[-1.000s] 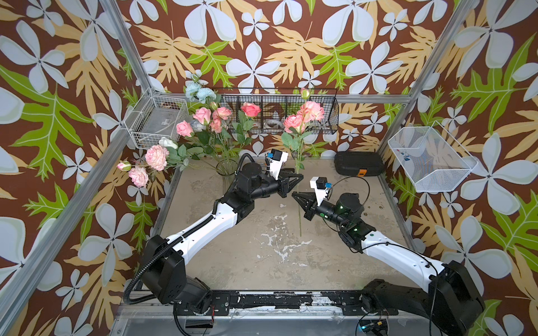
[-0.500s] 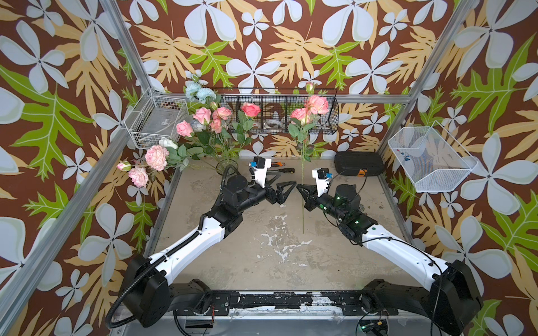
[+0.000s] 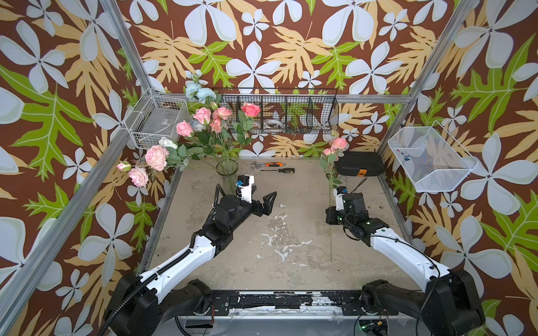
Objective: Pick out pink flowers from the vase
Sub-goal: Place the flower at the center of the board, then pick up the flower from the vase.
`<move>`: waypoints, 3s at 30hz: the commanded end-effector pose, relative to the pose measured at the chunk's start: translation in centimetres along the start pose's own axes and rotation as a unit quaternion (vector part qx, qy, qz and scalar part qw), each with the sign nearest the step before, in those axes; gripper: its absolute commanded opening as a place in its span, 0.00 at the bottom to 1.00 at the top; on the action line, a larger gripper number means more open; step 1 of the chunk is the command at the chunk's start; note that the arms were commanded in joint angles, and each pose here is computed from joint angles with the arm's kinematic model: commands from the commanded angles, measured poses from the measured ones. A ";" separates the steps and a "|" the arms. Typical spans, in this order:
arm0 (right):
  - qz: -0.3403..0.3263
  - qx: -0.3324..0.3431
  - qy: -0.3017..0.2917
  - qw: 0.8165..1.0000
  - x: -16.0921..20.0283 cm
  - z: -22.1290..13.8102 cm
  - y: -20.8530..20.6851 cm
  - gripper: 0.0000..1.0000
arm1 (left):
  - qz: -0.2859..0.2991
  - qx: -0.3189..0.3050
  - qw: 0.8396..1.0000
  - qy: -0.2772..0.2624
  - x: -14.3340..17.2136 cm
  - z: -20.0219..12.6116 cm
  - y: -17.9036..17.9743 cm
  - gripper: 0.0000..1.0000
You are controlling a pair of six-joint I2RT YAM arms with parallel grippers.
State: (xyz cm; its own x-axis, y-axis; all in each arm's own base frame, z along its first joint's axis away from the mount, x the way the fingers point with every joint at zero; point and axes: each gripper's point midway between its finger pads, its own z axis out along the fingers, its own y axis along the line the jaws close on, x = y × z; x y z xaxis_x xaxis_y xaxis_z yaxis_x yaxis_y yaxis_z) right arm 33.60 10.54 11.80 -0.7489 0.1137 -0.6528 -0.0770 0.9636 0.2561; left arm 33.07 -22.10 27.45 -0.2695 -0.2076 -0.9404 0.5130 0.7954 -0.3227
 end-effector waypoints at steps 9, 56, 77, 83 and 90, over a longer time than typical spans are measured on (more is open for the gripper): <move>-0.056 0.110 0.087 0.989 -1.3 7.1 -3.6 0.00 | 0.011 0.009 0.999 -0.037 -1.3 -0.6 -0.3 0.96; -0.045 -0.167 -0.278 0.945 -11.2 -6.0 8.9 0.96 | -0.025 -0.279 0.912 -0.298 -4.9 -12.5 17.6 0.79; -0.077 -0.211 -0.312 0.923 -11.1 -9.2 11.5 0.96 | 0.064 -0.265 0.896 -0.352 -11.4 -7.3 21.0 0.80; -0.075 -0.215 -0.312 0.923 -11.1 -9.4 11.6 0.96 | 0.069 -0.261 0.895 -0.356 -11.8 -6.0 22.2 0.74; -0.076 -0.225 -0.316 0.919 -11.4 -10.1 12.0 0.96 | 0.076 -0.260 0.894 -0.356 -12.1 -5.1 23.5 0.51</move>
State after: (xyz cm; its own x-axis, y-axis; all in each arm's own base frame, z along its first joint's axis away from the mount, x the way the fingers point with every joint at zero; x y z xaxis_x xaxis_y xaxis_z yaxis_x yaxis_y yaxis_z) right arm 34.68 18.23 28.45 -0.2159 0.2315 -0.9486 -0.5034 0.8060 0.3113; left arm 44.43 2.20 30.37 0.4044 -0.2456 -0.8810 -0.0292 0.9593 -0.2808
